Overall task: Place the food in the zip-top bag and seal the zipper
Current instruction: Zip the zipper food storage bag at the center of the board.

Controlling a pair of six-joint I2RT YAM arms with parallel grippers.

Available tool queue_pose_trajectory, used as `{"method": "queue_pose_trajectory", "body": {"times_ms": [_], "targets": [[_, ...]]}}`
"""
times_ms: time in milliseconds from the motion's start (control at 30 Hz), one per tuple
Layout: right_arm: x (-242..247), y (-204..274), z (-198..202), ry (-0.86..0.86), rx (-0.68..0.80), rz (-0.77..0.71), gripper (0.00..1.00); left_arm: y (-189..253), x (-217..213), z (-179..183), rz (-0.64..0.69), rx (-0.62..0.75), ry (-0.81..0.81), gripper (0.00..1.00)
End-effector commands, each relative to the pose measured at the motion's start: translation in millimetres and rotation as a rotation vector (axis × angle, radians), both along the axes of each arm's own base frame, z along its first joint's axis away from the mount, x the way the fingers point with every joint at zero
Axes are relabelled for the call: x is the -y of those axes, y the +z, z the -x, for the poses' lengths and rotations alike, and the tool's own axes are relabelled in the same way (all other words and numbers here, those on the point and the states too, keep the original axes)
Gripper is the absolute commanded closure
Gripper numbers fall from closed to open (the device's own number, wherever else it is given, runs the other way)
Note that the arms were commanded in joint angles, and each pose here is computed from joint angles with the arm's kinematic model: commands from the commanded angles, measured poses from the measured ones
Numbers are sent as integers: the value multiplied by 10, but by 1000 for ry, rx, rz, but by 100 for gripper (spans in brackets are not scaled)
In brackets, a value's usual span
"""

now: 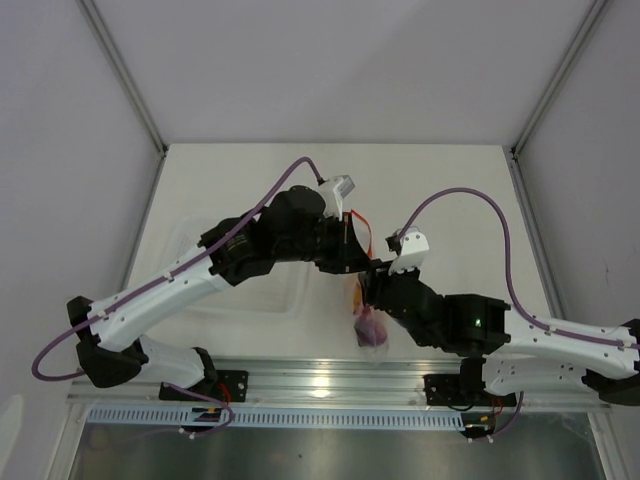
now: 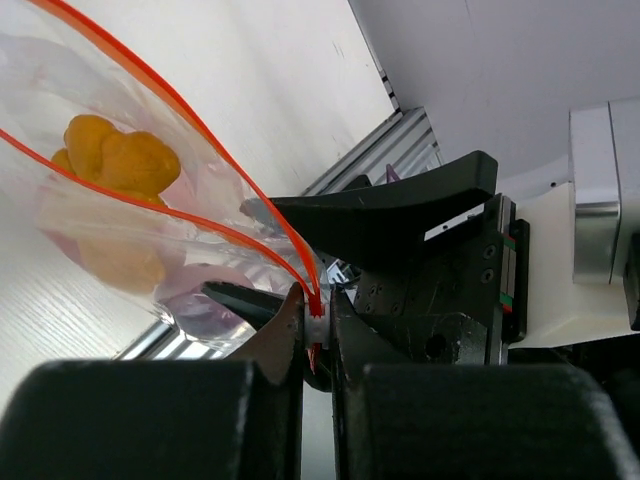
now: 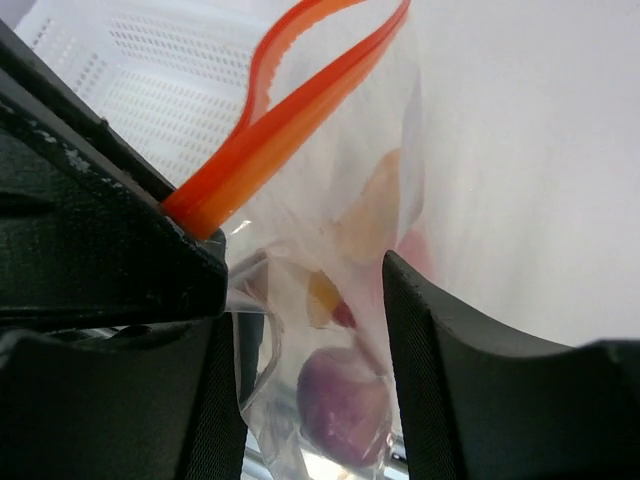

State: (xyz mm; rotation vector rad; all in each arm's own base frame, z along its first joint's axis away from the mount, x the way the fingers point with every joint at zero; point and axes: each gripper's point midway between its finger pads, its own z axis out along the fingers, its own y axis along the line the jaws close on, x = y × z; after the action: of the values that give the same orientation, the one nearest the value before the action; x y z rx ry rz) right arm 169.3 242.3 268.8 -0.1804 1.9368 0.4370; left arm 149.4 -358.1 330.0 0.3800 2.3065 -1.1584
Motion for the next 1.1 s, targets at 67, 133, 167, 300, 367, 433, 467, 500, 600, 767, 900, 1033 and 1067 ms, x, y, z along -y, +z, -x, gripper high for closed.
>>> {"method": "queue_pose_trajectory", "body": {"times_ms": [67, 133, 167, 300, 367, 433, 467, 500, 600, 767, 900, 1033, 1067], "targets": [[31, 238, -147, -53, 109, -102, 50, 64, 90, 96, 60, -66, -22, 99], [34, 252, -164, -60, 112, -103, 53, 16, 103, 100, 56, -79, -22, 99], [34, 264, -166, -61, 115, -105, 54, 29, 115, 101, 63, -78, -26, 99], [61, 234, -191, -76, 120, -87, 77, 0, 161, 112, 65, -94, -39, 99], [72, 228, -193, -79, 120, -83, 100, 8, 174, 124, 71, -102, -44, 99], [77, 219, -188, -71, 121, -79, 100, 20, 173, 105, 74, -97, -39, 85], [54, 201, -172, -54, 118, -73, 100, 18, 166, 82, 74, -91, -28, 71], [62, 187, -171, -52, 116, -67, 100, 16, 156, 62, 72, -81, -26, 55], [66, 138, -133, -24, 99, -57, 100, 9, 45, -46, 49, -39, 20, 31], [64, 119, -25, 68, 43, -115, 100, 33, -386, -305, 5, 135, 162, 6], [107, 224, 86, 178, -15, -225, 100, 229, -669, -414, 71, 343, 190, 4], [99, 313, 171, 301, -68, -263, 100, 300, -830, -324, 165, 518, 117, 4], [19, 309, 280, 383, -96, -266, 100, 331, -845, -186, 193, 586, 33, 5]]}}
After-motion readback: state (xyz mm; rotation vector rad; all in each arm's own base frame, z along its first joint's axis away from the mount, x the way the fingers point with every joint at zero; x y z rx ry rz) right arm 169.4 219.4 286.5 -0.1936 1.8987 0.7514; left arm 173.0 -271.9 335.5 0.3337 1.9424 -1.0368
